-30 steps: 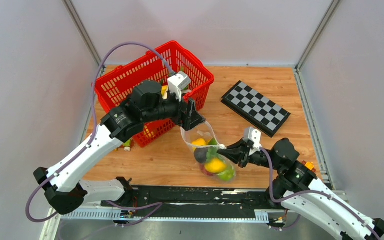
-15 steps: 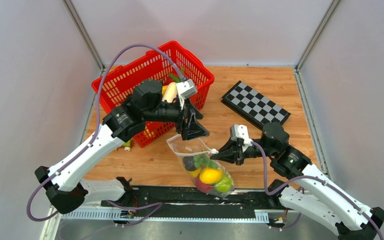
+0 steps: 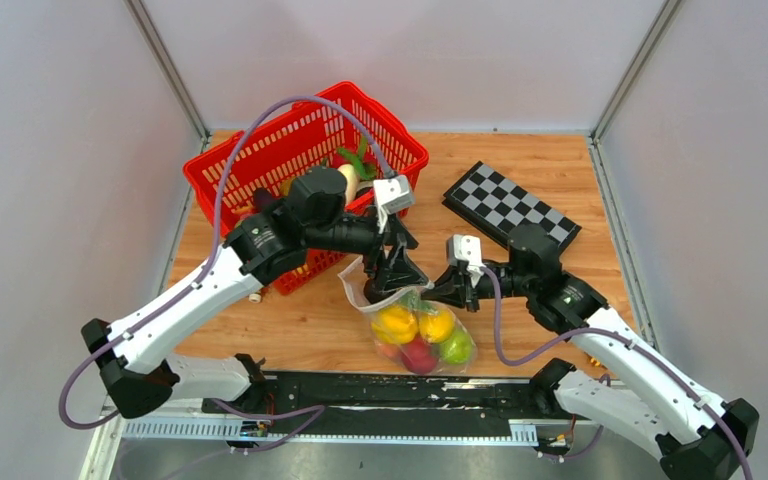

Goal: Place the food in the zip-top bag and seal the zipper

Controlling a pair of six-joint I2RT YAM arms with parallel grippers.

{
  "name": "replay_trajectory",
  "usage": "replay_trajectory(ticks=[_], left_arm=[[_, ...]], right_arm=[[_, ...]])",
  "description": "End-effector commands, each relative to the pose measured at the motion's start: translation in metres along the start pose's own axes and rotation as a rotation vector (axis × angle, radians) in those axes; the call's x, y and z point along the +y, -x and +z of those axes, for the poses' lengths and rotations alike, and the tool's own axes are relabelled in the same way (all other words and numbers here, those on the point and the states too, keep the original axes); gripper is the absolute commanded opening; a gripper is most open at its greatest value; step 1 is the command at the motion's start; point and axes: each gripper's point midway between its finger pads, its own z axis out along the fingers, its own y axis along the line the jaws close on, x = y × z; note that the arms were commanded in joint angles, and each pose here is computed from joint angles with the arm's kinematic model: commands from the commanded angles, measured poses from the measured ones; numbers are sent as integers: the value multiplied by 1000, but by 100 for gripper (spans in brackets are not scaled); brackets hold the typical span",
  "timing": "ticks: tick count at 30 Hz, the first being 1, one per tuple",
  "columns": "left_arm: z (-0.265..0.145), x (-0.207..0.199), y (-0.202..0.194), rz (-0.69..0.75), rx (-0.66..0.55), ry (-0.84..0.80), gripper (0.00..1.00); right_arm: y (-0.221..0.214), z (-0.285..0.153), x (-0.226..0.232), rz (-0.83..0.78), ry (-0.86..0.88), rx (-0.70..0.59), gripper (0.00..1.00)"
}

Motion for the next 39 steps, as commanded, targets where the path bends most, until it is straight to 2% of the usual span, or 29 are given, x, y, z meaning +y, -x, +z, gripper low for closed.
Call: replay_trajectory(ticks=[1,8,13,18,26,29,31,36,39], left_arm=[[15,12,-4,51,17,36,86],[29,0,-1,97,50,-4,84],[37,-3,-12,107,100,-24,70],[38,-7,-10,118,92,-40,57],[37,-12,-13,160,101,-79,50],[39,-16,-13,161,99,-106,44],[40,-18,-14,163,99,-123,45],[41,-27,-17,191,85,-178,57],[41,-26,-22,216,97,-188,59]], right_arm=[[28,-12,-8,-125,-63,-46,0],[32,-25,1,-182,-96,-84,0],[36,-30,6,-198,-107,-107,0],[34,-31,6,-196,-111,-104,0],[33,-31,7,-192,-113,-104,0],[34,-31,7,-191,-113,-108,0],[34,-30,6,-188,-113,-108,0],[34,-30,6,-184,-109,-109,0],[35,-30,7,-184,-107,-112,0]])
